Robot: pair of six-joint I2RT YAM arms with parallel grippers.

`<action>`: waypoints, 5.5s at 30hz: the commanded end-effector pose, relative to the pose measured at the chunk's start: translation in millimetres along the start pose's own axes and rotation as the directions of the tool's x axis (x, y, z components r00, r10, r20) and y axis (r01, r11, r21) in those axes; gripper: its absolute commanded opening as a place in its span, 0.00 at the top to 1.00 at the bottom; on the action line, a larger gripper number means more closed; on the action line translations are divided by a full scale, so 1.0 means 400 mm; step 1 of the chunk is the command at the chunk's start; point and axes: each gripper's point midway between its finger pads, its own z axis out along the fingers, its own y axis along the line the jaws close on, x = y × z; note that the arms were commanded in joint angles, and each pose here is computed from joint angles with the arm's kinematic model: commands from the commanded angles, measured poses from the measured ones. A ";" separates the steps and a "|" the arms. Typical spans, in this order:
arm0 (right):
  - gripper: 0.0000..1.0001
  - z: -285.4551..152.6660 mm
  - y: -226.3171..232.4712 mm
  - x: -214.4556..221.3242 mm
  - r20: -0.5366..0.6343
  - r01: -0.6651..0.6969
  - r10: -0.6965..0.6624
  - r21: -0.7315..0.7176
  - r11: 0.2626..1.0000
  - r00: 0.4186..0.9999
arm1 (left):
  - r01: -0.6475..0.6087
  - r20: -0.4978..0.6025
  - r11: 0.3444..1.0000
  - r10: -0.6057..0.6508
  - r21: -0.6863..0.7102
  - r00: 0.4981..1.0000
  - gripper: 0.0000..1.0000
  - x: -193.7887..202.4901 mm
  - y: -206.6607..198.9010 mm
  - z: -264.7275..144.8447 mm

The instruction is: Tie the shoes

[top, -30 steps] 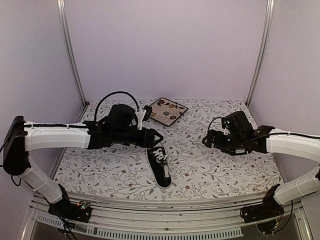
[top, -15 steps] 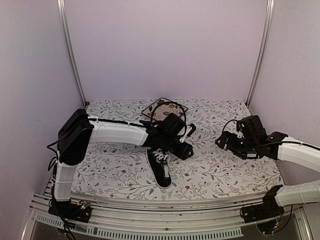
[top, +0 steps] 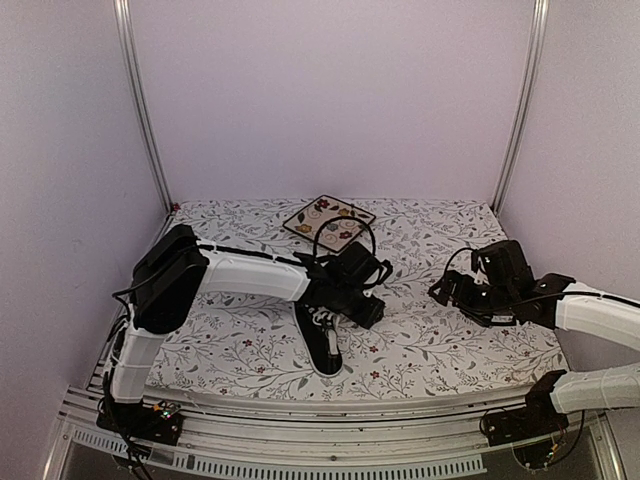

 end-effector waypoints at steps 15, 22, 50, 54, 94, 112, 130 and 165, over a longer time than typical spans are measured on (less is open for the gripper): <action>0.00 0.002 0.026 -0.008 0.008 -0.009 0.009 -0.054 0.998 1.000 | -0.052 0.001 0.997 0.053 -0.064 0.999 0.61 -0.024 0.009 0.093; 0.01 0.002 0.023 -0.005 0.007 -0.021 0.021 -0.057 0.998 1.000 | -0.061 -0.017 0.994 0.060 -0.086 0.998 0.69 -0.002 0.021 0.113; 0.01 0.029 0.081 -0.001 -0.039 0.066 -0.071 -0.135 0.989 0.997 | 0.481 0.451 0.876 -0.435 0.014 0.779 1.00 -0.060 0.409 -0.533; 0.01 0.054 0.121 0.009 -0.060 0.110 -0.121 -0.171 0.979 0.991 | 0.574 0.440 0.816 -0.491 -0.069 0.751 1.00 0.106 0.491 -0.608; 0.31 0.393 0.152 0.105 -0.281 0.377 -0.291 0.329 0.866 0.914 | 0.496 0.458 0.838 -0.541 0.227 0.705 1.00 0.135 0.401 -0.639; 0.95 0.356 0.079 0.141 -0.278 0.295 -0.186 0.426 0.855 0.942 | 0.426 0.455 0.864 -0.504 0.270 0.734 1.00 0.097 0.373 -0.641; 0.98 0.083 0.407 -0.133 0.090 0.258 -0.246 -0.163 0.952 0.965 | 0.227 0.283 0.853 -0.389 0.470 0.877 1.00 -0.069 0.211 -0.425; 0.98 0.062 0.521 -0.043 0.072 0.292 -0.290 -0.432 0.853 0.954 | 0.428 0.154 0.898 -0.439 0.098 0.885 0.37 0.108 0.355 -0.271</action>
